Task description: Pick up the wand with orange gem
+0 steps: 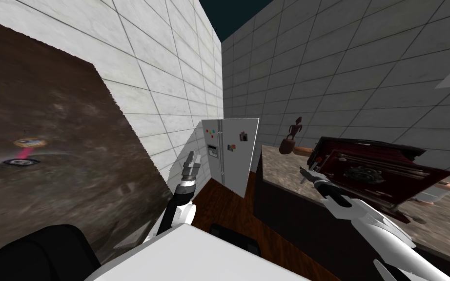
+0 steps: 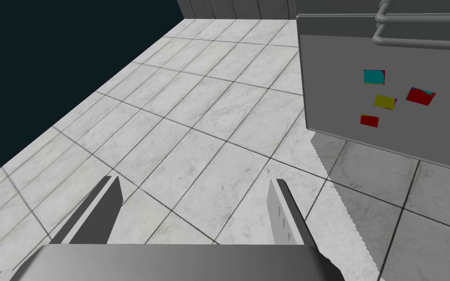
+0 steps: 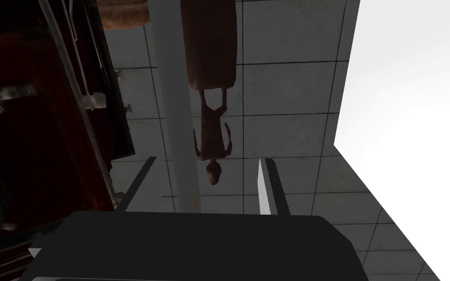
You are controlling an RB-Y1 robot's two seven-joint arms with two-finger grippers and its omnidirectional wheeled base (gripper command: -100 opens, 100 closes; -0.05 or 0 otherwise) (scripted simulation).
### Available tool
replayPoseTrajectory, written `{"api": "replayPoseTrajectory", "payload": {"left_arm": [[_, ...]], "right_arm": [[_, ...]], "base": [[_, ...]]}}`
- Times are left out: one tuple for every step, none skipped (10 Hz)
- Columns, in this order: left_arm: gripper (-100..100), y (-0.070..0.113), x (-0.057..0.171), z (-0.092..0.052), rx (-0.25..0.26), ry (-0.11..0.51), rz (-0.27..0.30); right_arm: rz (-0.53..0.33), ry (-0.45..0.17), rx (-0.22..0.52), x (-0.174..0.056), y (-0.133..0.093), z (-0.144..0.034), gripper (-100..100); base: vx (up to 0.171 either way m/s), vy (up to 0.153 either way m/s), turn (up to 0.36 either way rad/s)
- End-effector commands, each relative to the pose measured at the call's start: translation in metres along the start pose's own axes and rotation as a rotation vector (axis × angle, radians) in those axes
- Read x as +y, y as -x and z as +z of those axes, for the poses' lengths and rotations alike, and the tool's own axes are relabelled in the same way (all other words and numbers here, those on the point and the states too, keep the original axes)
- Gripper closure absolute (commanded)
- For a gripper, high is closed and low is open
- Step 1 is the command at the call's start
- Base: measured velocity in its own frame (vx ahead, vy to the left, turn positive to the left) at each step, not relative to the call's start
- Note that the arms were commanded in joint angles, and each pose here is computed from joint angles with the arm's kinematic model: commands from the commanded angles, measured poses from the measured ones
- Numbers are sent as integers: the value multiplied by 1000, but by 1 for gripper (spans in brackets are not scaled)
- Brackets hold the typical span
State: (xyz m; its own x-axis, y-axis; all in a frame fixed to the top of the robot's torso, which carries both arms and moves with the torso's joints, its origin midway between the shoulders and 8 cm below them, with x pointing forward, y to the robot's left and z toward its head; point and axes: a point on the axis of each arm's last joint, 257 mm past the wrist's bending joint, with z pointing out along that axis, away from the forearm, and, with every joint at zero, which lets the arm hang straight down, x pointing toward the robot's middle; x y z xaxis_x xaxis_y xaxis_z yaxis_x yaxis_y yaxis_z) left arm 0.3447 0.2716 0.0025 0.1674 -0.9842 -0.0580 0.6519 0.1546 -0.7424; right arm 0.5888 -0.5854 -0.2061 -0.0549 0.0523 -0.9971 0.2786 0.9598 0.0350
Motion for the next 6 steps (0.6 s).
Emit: {"api": "replayPoseTrajectory", "payload": {"left_arm": [[0,0,0,0,0,0,0],[0,0,0,0,0,0,0],[0,0,0,0,0,0,0],[0,0,0,0,0,0,0],[0,0,0,0,0,0,0],[0,0,0,0,0,0,0]], "right_arm": [[0,0,0,0,0,0,100],[-2,-1,0,-1,0,0,100],[-2,0,0,0,0,0,100],[-3,0,0,0,0,0,100],[-3,0,0,0,0,0,0],[19,-24,19,-11,-12,-10,100]], "base": [[-1,-3,-14],[-1,1,11],[0,0,0],[0,0,0],[0,0,0],[25,-16,109]]}}
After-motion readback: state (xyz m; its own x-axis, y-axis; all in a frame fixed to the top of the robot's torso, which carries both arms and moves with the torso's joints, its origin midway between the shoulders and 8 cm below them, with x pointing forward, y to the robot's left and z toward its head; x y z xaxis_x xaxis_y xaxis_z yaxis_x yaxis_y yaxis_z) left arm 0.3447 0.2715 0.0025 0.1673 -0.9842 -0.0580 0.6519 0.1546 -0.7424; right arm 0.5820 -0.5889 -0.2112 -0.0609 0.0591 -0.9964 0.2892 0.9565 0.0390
